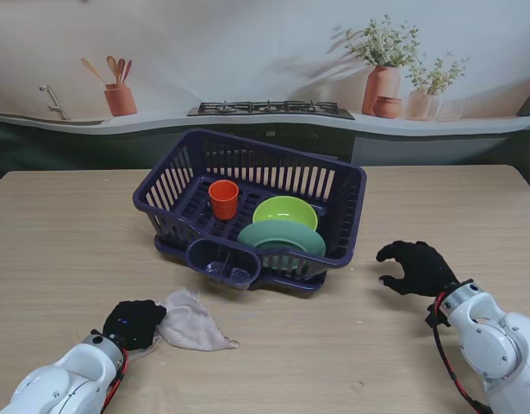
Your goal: Clear dishes and wipe the table
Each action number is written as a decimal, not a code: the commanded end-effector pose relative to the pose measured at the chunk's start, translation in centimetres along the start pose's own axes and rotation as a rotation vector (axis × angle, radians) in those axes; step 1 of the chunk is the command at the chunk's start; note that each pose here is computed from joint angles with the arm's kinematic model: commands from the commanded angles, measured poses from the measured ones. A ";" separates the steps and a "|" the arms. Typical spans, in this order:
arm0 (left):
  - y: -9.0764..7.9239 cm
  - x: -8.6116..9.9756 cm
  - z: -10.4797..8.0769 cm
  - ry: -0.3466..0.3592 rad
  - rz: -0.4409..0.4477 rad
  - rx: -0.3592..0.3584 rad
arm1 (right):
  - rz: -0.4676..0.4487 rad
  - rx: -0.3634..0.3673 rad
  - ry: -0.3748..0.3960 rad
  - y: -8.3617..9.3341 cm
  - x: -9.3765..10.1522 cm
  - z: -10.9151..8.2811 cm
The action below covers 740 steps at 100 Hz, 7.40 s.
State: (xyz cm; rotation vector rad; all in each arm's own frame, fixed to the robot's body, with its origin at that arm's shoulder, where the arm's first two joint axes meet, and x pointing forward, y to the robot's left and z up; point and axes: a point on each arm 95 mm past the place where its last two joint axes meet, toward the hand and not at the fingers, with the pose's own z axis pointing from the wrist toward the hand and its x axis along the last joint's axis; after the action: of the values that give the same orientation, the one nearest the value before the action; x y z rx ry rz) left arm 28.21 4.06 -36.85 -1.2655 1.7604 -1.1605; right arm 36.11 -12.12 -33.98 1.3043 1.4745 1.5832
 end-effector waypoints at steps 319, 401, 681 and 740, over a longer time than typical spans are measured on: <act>2.1 -4.2 -2.8 -0.107 0.072 0.086 | 0.041 0.011 -0.011 -0.1 -0.1 -0.2; -0.2 2.2 3.3 0.038 -0.156 -0.170 | 0.044 0.009 -0.020 -0.2 -0.3 -0.4; 5.4 -9.2 -4.9 -0.337 -0.034 0.261 | 0.024 0.001 -0.016 -0.1 -0.6 -0.2; 3.2 -10.3 0.1 -0.306 -0.061 0.251 | 0.026 -0.012 -0.014 0.1 -0.7 -0.3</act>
State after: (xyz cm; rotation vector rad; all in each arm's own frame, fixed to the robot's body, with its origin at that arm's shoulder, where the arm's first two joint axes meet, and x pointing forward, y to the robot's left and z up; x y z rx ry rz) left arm 29.26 14.10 -39.96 -1.2743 1.3064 -1.1136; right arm 36.20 -12.97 -33.91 1.3285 1.4265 1.5959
